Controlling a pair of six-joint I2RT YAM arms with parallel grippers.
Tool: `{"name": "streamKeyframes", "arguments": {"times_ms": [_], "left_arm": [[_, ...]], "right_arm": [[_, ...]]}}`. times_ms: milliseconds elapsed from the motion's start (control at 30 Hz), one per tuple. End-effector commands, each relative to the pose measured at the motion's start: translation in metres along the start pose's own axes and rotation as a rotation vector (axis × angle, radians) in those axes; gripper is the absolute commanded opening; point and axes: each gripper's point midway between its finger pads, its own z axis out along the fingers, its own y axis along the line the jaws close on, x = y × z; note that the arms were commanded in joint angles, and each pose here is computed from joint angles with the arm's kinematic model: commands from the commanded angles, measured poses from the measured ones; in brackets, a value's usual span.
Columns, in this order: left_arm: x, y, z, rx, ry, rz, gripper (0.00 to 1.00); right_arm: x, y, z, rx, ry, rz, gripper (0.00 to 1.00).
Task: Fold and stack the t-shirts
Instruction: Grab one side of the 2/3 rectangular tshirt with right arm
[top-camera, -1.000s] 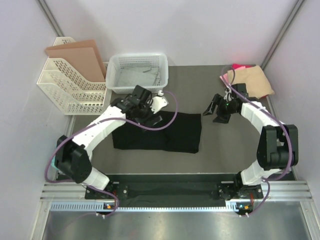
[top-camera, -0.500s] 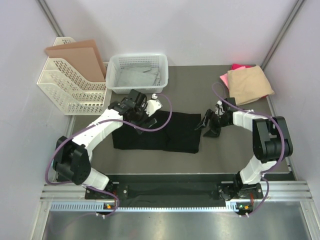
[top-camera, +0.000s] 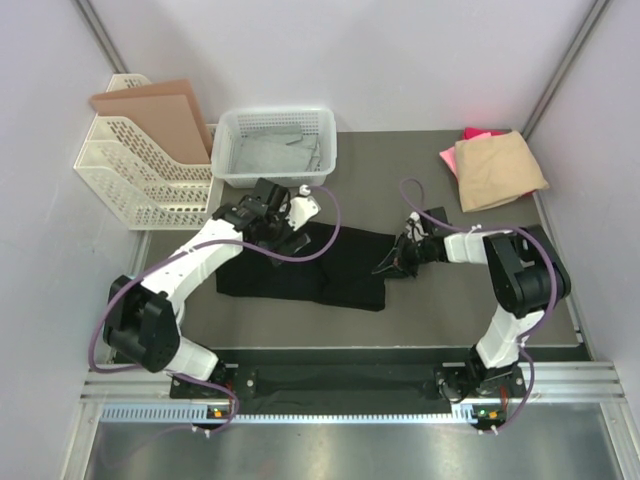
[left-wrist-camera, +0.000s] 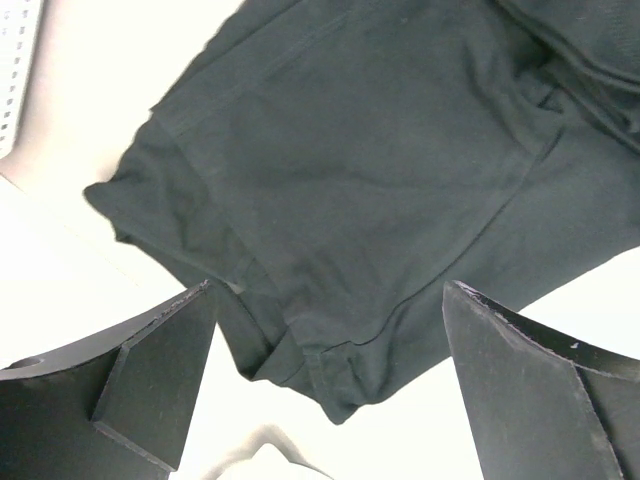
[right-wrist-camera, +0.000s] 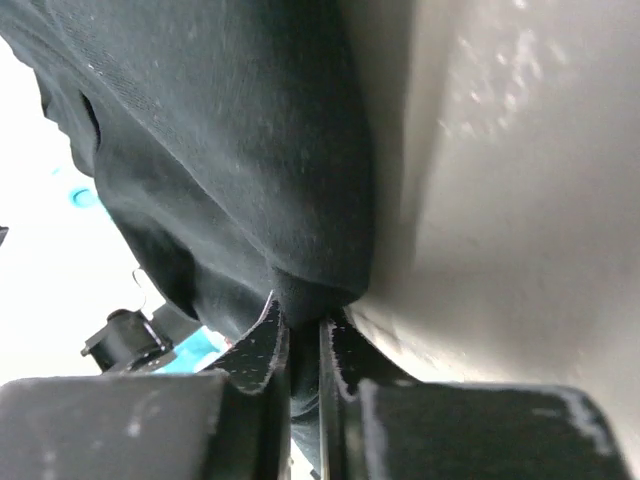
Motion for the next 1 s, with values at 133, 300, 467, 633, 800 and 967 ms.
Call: {"name": "streamKeyframes", "arguments": {"times_ms": [133, 300, 467, 633, 800, 967], "left_arm": [[0.008, 0.017, 0.005, -0.08, -0.011, -0.006, 0.99], [0.016, 0.017, 0.018, -0.073, 0.026, -0.001, 0.99], [0.013, 0.013, 0.024, -0.04, 0.031, -0.005, 0.99], [0.005, 0.008, 0.024, 0.003, 0.028, -0.026, 0.99], [-0.001, 0.006, 0.005, 0.011, -0.003, -0.031, 0.99], [0.002, 0.008, -0.018, -0.016, -0.047, -0.027, 0.99]], "right_arm": [[-0.002, -0.054, -0.034, 0.278, -0.125, 0.041, 0.0], [-0.022, -0.052, -0.084, 0.33, -0.238, 0.058, 0.0], [-0.039, -0.06, -0.127, 0.354, -0.341, 0.093, 0.0], [-0.048, -0.087, -0.154, 0.457, -0.381, 0.134, 0.0], [-0.068, -0.099, -0.186, 0.587, -0.452, 0.144, 0.0], [-0.091, -0.048, -0.2, 0.543, -0.518, 0.069, 0.0]]}}
